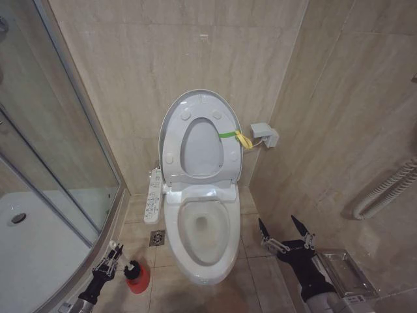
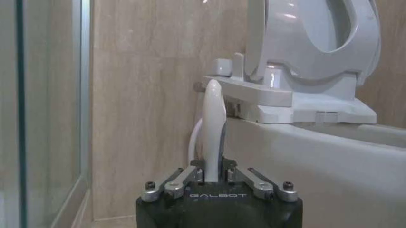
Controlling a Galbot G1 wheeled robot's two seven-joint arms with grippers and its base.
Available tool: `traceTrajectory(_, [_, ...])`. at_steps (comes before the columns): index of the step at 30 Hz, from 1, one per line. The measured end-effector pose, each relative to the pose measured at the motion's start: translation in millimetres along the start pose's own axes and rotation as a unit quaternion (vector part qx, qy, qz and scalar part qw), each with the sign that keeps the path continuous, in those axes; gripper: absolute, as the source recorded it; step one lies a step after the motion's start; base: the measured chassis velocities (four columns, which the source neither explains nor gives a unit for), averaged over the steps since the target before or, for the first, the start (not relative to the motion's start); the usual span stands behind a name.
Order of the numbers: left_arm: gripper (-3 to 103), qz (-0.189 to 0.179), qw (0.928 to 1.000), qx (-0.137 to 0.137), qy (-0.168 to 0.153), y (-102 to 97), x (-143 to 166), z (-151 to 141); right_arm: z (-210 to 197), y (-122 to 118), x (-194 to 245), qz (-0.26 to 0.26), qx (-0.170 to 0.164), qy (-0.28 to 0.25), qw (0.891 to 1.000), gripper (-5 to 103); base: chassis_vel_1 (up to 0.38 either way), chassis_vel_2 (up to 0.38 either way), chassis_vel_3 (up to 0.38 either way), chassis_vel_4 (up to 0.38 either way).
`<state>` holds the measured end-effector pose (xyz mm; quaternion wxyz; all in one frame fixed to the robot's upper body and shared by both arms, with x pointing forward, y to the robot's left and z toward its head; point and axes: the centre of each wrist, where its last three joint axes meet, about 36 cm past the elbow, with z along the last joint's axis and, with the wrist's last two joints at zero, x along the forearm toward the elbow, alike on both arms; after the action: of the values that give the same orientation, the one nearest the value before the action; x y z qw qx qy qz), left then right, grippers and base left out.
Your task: Open the toilet lid, clean the toilet bowl with a toilet brush, close the toilet lid, and flush.
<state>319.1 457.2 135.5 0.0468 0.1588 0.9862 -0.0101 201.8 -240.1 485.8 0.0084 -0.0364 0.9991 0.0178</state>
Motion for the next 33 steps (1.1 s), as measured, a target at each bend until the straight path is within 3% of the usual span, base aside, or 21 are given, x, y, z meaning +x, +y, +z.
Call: traceTrajectory(33, [16,0.015,0.9995,0.014,0.026,2.7,-3.7,20.9,0.0,0.0,0.0,0.000,0.000,0.000,1.000,100,0.000,0.000,0.000,0.000])
